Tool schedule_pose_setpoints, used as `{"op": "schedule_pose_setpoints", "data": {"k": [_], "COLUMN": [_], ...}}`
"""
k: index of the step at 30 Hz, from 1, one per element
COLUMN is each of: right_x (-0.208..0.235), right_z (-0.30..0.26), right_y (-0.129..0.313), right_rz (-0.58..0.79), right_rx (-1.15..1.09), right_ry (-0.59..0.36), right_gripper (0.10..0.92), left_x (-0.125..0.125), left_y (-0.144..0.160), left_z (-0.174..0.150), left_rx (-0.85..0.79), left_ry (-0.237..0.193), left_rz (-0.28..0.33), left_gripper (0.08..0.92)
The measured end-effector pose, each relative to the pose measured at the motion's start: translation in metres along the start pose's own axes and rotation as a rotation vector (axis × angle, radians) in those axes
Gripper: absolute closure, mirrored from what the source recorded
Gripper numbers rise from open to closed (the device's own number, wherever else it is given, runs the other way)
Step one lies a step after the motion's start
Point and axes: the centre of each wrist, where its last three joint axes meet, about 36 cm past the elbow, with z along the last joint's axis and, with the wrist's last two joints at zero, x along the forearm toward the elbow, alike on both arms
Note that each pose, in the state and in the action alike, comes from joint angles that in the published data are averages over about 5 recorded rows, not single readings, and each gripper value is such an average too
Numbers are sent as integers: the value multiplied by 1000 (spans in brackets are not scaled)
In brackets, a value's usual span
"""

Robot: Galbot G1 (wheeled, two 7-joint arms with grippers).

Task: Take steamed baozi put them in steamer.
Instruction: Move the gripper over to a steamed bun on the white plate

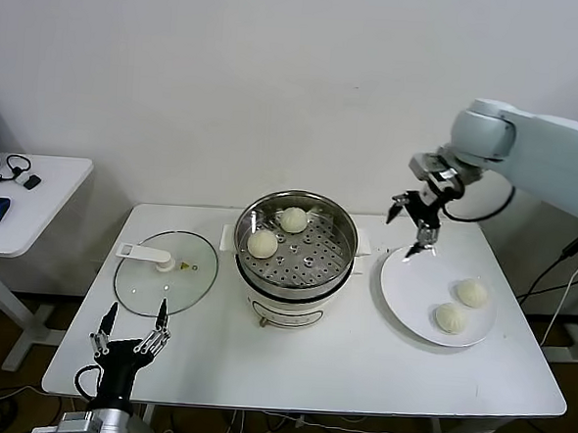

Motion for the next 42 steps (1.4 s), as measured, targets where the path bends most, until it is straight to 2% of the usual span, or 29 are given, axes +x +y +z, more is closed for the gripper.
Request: {"op": "schedule_pose_setpoints", "data": {"k": [8,18,28,42], "right_x": [-41,-93,-131,-160], "right_z": [59,101,125,136], "right_y": [34,58,69,66], "right_rz": [-37,-87,-126,-145], "right_rx": [-64,-109,-132,-143], "right_ry": [36,78,115,148], "right_gripper": [200,200,200,200], "left_x": [4,8,10,11], "left_y": [0,1,2,3], "left_z": [-1,-1,-1,2], "left_rx": [0,0,-2,-2], "left_ry": [2,5,9,15], "left_rz": [-5,-12,-14,-17], "left_gripper": [177,177,177,177]}}
